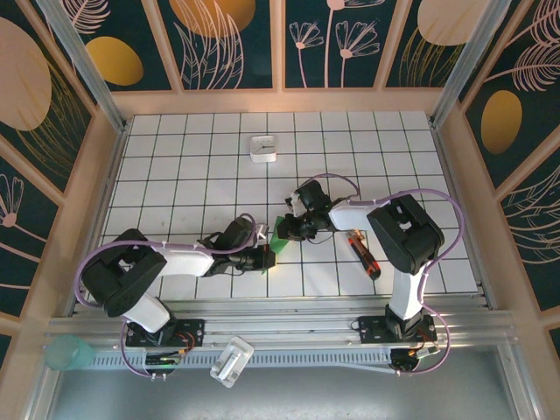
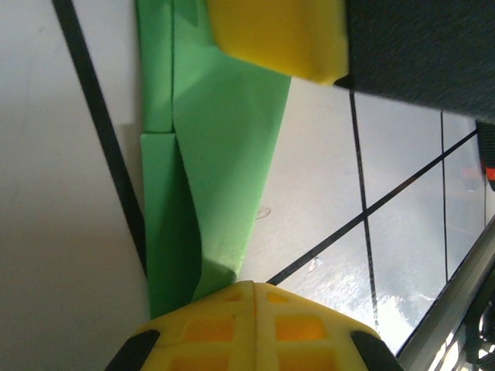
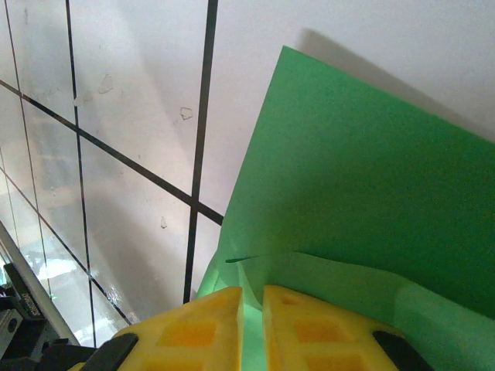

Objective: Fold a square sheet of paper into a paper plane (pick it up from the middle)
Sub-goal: Fold the wing for the fifth time at the center of the table.

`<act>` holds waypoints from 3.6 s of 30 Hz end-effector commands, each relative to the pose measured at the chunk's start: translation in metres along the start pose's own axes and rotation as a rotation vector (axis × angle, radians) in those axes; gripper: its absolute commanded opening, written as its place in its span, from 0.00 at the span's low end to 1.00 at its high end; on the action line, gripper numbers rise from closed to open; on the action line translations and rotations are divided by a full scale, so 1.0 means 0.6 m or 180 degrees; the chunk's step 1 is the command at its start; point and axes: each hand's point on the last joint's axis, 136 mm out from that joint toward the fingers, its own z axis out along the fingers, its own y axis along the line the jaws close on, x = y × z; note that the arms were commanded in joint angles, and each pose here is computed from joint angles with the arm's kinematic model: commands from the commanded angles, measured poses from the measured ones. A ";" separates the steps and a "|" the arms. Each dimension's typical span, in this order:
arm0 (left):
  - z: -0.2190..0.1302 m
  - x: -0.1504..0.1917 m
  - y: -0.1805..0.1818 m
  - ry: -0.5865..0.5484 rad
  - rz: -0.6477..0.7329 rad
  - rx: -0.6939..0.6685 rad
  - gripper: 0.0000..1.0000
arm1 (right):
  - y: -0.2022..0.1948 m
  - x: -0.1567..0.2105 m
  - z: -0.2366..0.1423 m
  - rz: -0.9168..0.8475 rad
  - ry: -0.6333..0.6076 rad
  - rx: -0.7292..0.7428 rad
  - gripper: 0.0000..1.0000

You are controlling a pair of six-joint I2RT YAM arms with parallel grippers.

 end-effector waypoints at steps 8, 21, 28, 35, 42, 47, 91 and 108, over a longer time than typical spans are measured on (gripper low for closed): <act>-0.004 0.031 0.048 0.0110 -0.0055 -0.0264 0.00 | -0.054 0.005 0.010 0.0104 0.0034 0.0345 0.17; 0.001 0.066 0.066 0.0277 -0.0412 -0.0196 0.00 | 0.056 -0.023 -0.031 -0.0020 -0.0141 -0.0437 0.22; -0.001 0.070 0.075 0.0285 -0.0423 -0.0271 0.00 | 0.083 0.008 -0.048 0.0087 -0.0186 -0.0674 0.21; 0.001 0.072 0.078 0.0289 -0.0447 -0.0279 0.00 | 0.077 0.048 -0.035 0.0239 -0.0135 -0.0699 0.17; 0.000 0.074 0.081 0.0296 -0.0449 -0.0304 0.00 | 0.079 0.071 -0.012 0.0295 -0.0026 -0.0710 0.16; 0.000 0.075 0.082 0.0313 -0.0457 -0.0315 0.00 | 0.069 0.088 0.007 0.0368 0.0062 -0.0686 0.15; -0.006 0.135 0.147 0.0698 -0.0265 -0.0720 0.00 | -0.135 -0.062 -0.022 0.0698 -0.0327 0.0081 0.14; 0.000 0.093 0.103 0.0474 -0.0311 -0.0495 0.00 | -0.029 -0.104 -0.130 0.0298 -0.0875 -0.0302 0.15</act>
